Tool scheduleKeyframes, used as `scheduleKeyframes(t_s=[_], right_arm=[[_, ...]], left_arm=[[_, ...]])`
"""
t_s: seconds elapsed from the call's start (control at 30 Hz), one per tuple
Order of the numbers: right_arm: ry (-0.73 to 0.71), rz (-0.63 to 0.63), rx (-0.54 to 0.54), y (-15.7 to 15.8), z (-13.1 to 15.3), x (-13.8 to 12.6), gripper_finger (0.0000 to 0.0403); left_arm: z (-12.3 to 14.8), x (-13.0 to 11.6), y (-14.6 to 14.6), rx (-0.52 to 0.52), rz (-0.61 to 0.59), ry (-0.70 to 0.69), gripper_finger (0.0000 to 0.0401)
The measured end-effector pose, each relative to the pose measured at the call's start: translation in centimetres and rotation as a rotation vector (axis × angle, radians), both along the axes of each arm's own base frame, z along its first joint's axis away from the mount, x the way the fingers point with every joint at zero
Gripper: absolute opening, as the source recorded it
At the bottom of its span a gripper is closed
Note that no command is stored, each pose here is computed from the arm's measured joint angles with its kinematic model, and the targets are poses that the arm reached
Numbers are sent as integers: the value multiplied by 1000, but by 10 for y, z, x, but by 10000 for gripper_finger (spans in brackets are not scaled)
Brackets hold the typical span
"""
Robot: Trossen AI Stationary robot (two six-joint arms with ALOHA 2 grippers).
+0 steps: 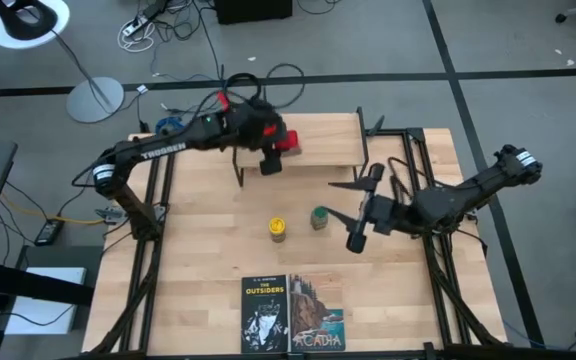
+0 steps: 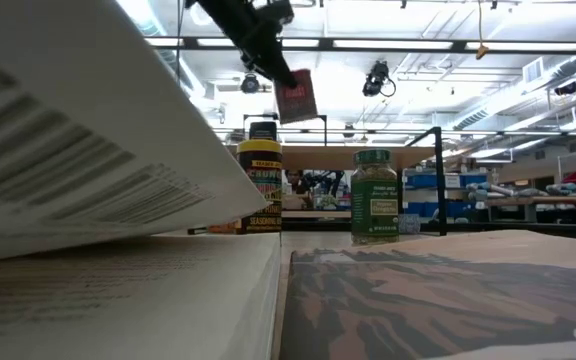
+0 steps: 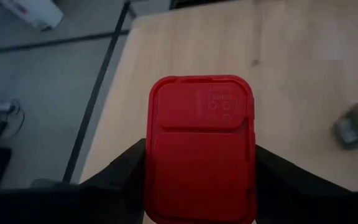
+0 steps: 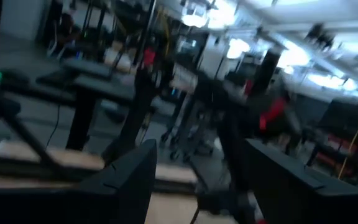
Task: Shelf spices
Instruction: Put the red seasoning can on the shelf
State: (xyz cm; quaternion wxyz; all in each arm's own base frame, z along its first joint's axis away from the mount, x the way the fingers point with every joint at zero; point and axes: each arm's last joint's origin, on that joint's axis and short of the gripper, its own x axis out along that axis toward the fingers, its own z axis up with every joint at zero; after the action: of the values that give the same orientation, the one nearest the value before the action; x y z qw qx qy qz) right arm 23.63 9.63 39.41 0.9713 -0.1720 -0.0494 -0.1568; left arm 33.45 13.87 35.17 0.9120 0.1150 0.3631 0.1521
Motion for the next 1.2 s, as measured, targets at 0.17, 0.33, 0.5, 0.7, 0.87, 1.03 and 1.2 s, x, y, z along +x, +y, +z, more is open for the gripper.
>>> scheduleKeyframes(t_s=[0.17, 0.33, 0.5, 0.7, 0.87, 1.03, 1.2], right_arm=[[-60, -11, -36, -4, 13, -11, 238], [-2, -28, -61, -4, 8, -10, 238], [28, -37, -75, -4, 5, -10, 238], [38, -40, -95, -4, 5, -10, 238], [38, -35, -99, -3, 5, -10, 238], [41, -47, -99, -3, 5, -11, 238], [42, -49, -99, -3, 5, -11, 238]], left_arm=[[-7, 12, 28, -52, 27, 65, 207], [-1, 31, 48, -43, 25, 109, 207], [12, 43, 68, -33, 28, 131, 207], [8, 49, 100, -89, 48, 161, 207], [-1, 44, 119, -109, 86, 186, 207], [-2, 35, 132, -128, 104, 178, 207], [-2, 31, 136, -167, 75, 154, 207]])
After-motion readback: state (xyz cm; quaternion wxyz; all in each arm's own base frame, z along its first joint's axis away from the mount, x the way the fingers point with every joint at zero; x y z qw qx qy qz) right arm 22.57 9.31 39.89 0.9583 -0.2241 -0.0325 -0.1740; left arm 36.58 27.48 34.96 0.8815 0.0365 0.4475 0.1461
